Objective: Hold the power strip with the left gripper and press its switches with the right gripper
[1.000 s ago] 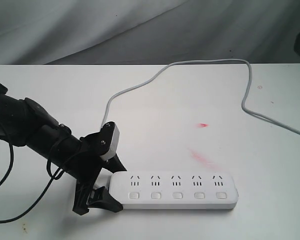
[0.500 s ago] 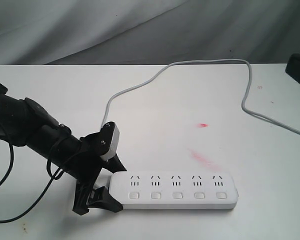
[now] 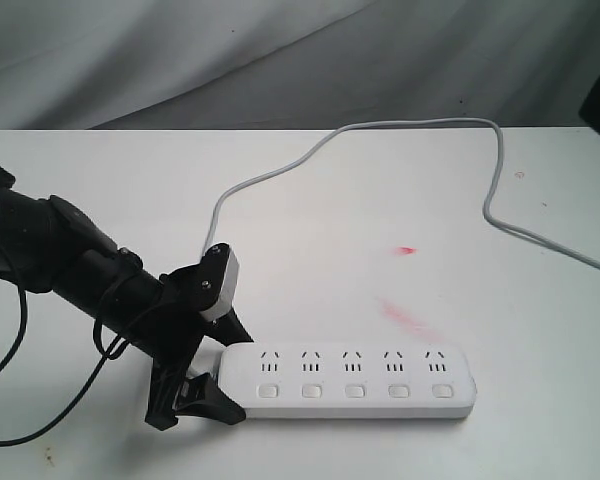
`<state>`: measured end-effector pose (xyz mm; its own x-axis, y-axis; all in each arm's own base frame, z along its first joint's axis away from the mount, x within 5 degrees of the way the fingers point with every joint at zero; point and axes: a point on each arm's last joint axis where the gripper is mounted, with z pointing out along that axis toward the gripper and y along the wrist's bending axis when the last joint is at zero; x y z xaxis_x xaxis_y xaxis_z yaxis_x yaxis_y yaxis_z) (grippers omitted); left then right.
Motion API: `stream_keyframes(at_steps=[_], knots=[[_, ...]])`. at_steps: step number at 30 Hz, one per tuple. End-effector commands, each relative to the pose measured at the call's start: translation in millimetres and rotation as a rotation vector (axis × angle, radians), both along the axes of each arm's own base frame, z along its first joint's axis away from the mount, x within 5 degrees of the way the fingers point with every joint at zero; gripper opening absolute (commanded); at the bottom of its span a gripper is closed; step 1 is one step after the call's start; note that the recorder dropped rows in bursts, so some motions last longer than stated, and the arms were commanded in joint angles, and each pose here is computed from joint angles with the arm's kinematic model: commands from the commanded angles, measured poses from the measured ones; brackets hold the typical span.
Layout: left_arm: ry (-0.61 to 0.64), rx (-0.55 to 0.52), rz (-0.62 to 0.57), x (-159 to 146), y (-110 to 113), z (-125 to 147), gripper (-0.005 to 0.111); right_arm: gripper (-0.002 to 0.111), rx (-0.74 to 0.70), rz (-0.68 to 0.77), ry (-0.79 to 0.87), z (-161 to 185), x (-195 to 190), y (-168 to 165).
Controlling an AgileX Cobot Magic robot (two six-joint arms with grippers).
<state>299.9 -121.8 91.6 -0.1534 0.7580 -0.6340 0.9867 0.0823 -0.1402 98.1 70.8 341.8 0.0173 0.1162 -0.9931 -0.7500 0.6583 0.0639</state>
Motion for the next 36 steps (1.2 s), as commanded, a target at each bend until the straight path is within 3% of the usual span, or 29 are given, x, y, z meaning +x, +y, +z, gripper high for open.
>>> stream_keyframes(at_steps=[1,7,8,10,19,27,36], knots=[[0.003,0.002,0.004,1,-2,0,0.052,0.0,0.026,0.007,0.005,1,-1,0],[0.003,0.002,0.004,1,-2,0,0.052,0.0,-0.076,0.009,0.037,-18,0,1],[0.003,0.002,0.004,1,-2,0,0.052,0.0,0.183,-0.467,0.302,-29,25,-35],[0.003,0.002,0.004,1,-2,0,0.052,0.0,0.246,-0.535,0.378,-42,27,-41],[0.001,0.005,0.006,1,-2,-1,0.052,0.0,0.279,-0.615,0.411,-50,28,-48],[0.001,0.005,0.006,1,-2,-1,0.052,0.0,0.116,-0.635,0.373,-55,27,-49],[0.001,0.005,0.006,1,-2,-1,0.052,0.0,0.174,-0.709,0.472,-61,27,-55]])
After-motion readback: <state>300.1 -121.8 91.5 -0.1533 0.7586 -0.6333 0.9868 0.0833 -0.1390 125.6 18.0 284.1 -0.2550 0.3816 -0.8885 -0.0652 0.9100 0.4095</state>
